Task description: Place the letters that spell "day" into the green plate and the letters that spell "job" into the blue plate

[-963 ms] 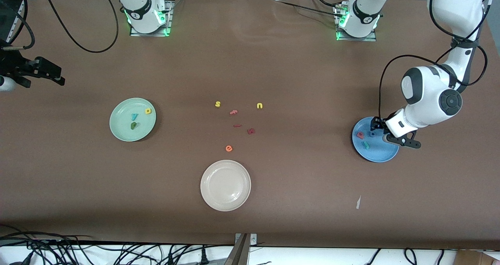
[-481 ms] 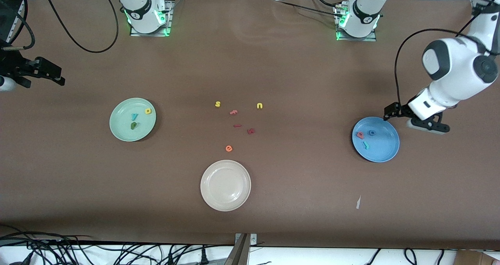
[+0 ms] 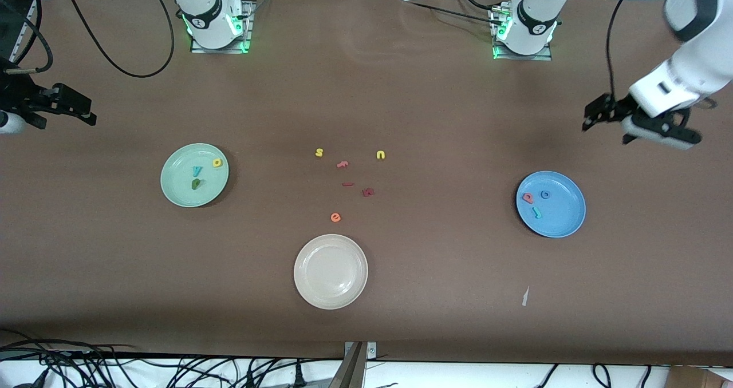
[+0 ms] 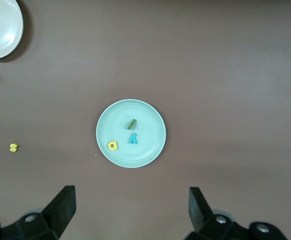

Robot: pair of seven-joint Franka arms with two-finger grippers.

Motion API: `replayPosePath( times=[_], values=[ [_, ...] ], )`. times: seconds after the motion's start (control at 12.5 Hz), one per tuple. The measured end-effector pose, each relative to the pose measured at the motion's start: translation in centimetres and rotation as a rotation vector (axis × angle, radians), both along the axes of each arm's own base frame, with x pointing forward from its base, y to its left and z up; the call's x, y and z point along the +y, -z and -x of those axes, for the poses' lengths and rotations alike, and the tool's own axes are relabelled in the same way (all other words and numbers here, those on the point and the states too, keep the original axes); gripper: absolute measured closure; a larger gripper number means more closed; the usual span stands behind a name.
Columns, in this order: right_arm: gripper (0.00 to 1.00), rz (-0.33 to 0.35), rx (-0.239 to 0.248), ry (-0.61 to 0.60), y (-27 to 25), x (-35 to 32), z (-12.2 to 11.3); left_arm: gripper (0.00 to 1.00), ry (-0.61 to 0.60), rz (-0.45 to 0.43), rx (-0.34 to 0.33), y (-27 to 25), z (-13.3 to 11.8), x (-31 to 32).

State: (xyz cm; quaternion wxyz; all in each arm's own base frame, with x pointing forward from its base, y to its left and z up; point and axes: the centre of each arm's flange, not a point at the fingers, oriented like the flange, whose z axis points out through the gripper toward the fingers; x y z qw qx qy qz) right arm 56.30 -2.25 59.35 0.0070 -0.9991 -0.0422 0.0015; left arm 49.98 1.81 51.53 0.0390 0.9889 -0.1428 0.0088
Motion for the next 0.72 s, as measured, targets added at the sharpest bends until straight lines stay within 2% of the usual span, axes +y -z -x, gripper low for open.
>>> replayPosePath(
  times=[0.16, 0.32, 0.72],
  values=[
    [0.0, 0.0, 0.0, 0.0, 0.0, 0.0, 0.0, 0.0, 0.016, -0.037, 0.022, -6.6, 0.7, 0.2],
    [0.0, 0.0, 0.0, 0.0, 0.0, 0.0, 0.0, 0.0, -0.004, -0.061, 0.018, -11.0, 1.1, -0.7],
    [0.0, 0.0, 0.0, -0.001, 0.0, 0.0, 0.0, 0.0, -0.115, -0.075, 0.039, -11.2, -0.4, -4.4]
  ],
)
